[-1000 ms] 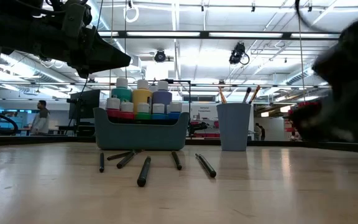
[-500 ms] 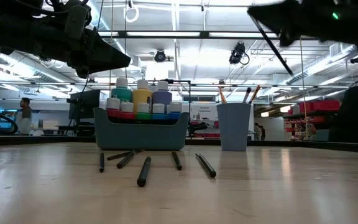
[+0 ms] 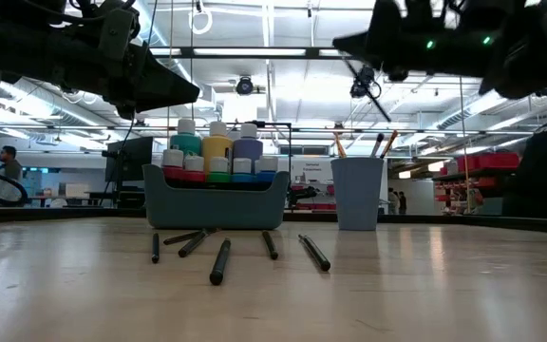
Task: Pick & Place Paint Supplies
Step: Put the silver paint brush into the blue cup, then put the orange paint brush into the blue cup
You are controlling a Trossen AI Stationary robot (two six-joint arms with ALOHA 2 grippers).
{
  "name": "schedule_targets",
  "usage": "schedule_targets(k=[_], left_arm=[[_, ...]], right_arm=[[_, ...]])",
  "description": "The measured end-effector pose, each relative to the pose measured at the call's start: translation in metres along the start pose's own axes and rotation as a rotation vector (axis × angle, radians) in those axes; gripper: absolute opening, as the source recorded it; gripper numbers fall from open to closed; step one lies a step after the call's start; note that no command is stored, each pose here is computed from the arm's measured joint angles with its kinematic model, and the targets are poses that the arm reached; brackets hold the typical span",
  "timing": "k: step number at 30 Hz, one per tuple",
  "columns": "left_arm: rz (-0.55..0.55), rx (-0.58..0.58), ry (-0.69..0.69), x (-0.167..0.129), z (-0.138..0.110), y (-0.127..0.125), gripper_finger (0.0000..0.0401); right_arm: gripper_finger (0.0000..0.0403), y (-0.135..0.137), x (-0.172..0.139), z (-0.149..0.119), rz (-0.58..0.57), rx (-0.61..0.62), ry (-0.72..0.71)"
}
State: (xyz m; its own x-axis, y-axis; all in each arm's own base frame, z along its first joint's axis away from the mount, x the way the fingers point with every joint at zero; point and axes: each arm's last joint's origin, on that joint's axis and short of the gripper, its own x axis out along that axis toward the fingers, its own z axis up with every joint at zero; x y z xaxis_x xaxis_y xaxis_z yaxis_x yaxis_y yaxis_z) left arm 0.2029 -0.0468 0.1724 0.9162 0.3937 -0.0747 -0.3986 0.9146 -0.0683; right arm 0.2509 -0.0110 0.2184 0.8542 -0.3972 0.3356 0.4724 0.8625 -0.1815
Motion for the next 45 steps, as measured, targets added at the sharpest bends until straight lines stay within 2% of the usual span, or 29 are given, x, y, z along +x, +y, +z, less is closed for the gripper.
schedule_targets(k=[4, 12, 16, 27, 33, 39, 45], left_arm=[[-0.001, 0.0, 0.0, 0.0, 0.0, 0.0, 0.0091], [-0.001, 0.0, 0.0, 0.0, 0.0, 0.0, 0.0091], [0.0, 0.0, 0.0, 0.0, 0.0, 0.0, 0.0091], [-0.001, 0.004, 0.005, 0.0, -0.001, 0.0, 0.0091], [-0.047, 0.005, 0.013, 0.0, -0.001, -0.001, 0.0091], [-0.064, 0.004, 0.016, 0.0, -0.001, -0.002, 0.0091], [-0.064, -0.001, 0.016, 0.0, -0.001, -0.002, 0.0091]], right_arm=[[0.0001, -0.012, 0.007, -0.018, -0.052, 0.028, 0.032], [0.0001, -0.023, 0.014, -0.055, -0.041, 0.057, 0.113], [0.0001, -0.024, 0.014, -0.063, -0.054, 0.062, 0.11], [0.0007, -0.019, 0.01, -0.081, -0.009, -0.013, 0.279], [0.0012, -0.019, 0.01, -0.083, -0.004, -0.025, 0.3], [0.0039, -0.019, 0.01, -0.083, 0.002, -0.075, 0.302], [0.0083, -0.018, 0.01, -0.083, 0.004, -0.076, 0.301]])
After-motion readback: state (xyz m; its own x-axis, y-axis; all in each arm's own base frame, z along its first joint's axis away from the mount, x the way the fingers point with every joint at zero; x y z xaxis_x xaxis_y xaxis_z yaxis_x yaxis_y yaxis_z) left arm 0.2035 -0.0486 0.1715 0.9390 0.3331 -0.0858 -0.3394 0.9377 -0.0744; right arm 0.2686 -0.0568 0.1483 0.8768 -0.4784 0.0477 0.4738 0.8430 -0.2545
